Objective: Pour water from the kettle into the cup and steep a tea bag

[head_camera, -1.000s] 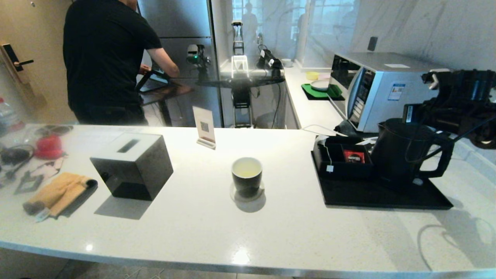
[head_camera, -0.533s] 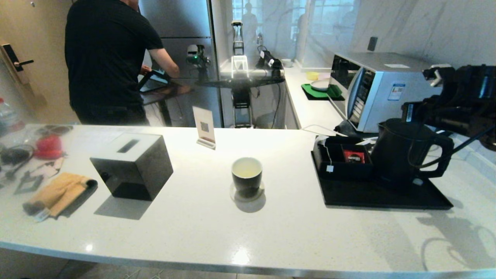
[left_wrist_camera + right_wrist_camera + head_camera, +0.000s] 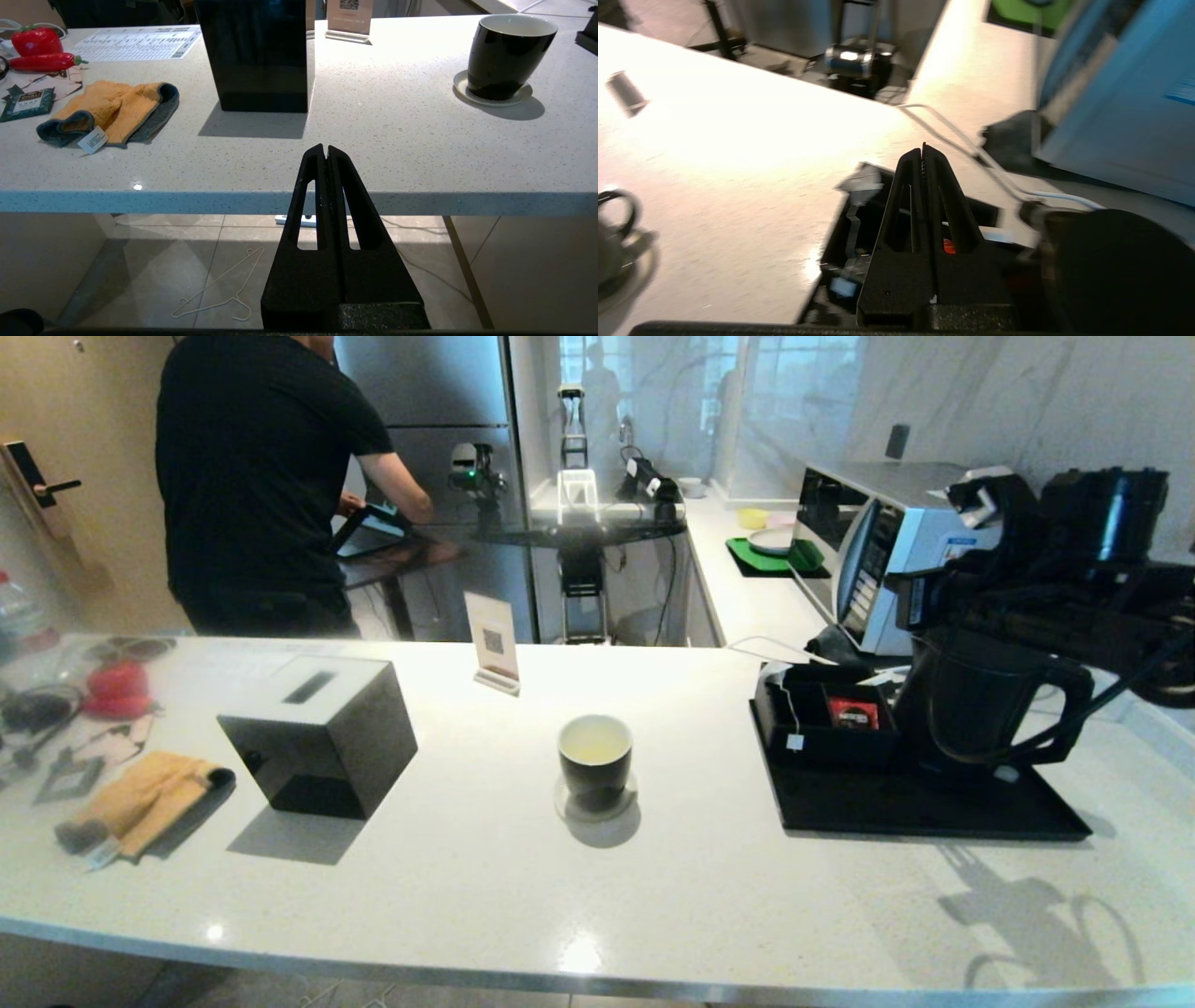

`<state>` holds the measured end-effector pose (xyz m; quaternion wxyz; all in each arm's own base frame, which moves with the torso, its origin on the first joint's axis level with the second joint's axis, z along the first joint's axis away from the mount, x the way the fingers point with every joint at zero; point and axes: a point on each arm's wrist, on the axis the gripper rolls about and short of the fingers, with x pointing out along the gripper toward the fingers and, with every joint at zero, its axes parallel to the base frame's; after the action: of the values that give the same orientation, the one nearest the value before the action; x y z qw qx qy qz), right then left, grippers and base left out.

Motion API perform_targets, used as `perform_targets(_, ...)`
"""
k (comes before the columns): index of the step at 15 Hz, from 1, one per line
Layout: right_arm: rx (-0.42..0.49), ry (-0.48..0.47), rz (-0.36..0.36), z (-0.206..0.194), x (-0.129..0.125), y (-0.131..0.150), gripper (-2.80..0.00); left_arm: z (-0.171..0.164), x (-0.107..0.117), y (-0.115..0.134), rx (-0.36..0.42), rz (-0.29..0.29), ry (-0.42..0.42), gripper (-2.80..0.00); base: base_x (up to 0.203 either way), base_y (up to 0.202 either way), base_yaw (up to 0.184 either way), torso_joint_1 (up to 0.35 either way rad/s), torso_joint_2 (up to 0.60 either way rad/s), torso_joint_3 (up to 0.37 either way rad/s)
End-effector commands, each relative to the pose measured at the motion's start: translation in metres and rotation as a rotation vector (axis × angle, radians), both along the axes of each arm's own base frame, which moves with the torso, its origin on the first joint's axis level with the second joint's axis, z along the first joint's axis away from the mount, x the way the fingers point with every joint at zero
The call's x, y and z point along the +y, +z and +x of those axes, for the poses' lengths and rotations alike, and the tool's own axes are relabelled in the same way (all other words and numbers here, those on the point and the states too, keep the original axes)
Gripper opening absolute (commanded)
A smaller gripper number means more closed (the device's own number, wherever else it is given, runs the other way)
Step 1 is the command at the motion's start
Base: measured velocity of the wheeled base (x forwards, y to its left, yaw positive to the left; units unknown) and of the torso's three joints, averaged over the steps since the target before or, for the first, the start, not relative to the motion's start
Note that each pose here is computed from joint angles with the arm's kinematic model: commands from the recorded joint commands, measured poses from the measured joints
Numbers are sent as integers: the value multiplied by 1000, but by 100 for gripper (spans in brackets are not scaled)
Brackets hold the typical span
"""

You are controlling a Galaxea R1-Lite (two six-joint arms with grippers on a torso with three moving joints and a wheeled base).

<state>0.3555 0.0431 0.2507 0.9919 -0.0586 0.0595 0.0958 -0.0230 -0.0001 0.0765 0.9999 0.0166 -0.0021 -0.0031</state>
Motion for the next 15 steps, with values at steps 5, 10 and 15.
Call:
perform_targets(5,144,97,-26,4,38,-23,-280,0,0,0,-1,1,0,-280,0,0,0,0,0,0)
perform_targets(10,252,134,-42,23,57,-34,-280,0,0,0,-1,1,0,-280,0,0,0,0,0,0)
perform_targets(15,334,111,-68,50,67,-45,-280,0,0,0,-1,1,0,-280,0,0,0,0,0,0)
